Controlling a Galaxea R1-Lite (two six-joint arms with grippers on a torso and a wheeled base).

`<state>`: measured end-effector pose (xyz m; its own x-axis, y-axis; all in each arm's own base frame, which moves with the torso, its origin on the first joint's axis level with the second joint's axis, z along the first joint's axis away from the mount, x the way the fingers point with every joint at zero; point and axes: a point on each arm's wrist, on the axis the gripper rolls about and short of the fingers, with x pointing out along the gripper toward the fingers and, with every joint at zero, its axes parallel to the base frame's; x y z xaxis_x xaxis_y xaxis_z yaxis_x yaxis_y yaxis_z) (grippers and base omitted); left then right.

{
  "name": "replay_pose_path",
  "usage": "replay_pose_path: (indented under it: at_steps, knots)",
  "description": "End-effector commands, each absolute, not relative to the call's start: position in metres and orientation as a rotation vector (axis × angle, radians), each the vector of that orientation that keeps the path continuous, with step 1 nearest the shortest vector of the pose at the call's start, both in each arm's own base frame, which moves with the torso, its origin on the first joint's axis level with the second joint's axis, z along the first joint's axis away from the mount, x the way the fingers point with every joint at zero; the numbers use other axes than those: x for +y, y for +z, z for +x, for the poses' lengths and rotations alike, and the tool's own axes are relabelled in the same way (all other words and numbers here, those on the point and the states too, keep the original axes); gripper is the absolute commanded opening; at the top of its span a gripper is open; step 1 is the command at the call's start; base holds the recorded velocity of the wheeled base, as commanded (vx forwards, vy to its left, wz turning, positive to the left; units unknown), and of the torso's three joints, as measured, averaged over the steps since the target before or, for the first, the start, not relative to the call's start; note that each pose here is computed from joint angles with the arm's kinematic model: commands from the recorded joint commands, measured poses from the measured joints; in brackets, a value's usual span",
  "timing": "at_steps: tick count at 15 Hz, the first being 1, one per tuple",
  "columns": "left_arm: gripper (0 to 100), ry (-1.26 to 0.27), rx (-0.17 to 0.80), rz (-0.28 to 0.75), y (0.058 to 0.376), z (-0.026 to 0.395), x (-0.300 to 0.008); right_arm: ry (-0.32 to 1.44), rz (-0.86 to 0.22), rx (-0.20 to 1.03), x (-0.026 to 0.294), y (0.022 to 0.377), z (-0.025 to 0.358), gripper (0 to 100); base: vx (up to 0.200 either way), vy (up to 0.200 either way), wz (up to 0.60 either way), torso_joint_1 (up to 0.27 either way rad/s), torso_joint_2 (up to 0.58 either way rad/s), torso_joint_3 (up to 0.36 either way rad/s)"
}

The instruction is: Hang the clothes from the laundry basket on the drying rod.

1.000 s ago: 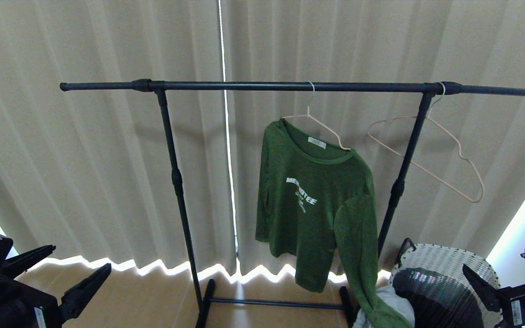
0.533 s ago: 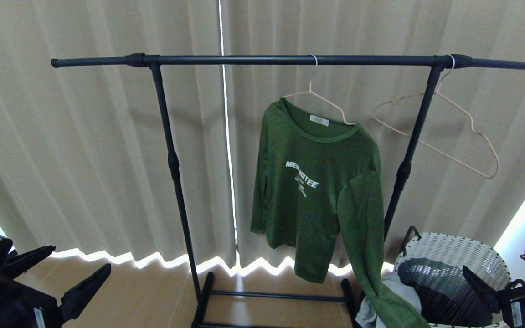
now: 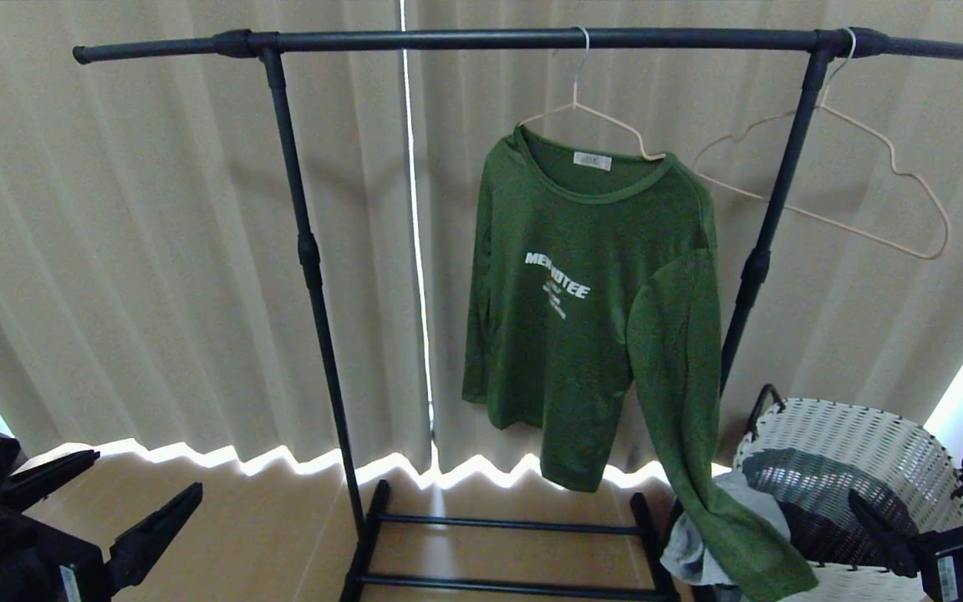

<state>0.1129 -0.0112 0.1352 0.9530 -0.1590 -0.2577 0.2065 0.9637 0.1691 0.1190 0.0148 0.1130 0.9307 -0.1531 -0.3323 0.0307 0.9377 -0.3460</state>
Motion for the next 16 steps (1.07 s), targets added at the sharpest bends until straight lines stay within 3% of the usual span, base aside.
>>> replay_pose_path:
  at_steps: [1, 5, 16]
  knots:
    - [100, -0.187, 0.243, 0.197, 0.1354, 0.1129, -0.0112, -0.096, -0.344, 0.366, 0.0147, 0.1124, 0.1186, 100, 0.000, 0.000, 0.00, -0.193, 0.46, 0.271]
    - [100, -0.185, 0.246, 0.195, 0.1348, 0.1127, -0.0110, -0.096, -0.343, 0.367, 0.0145, 0.1114, 0.1174, 100, 0.000, 0.000, 0.00, -0.115, 0.29, 0.154]
    - [100, -0.190, 0.249, 0.194, 0.1351, 0.1145, -0.0117, -0.085, -0.352, 0.391, 0.0149, 0.1063, 0.1146, 100, 0.000, 0.000, 0.00, -0.002, 0.01, 0.004]
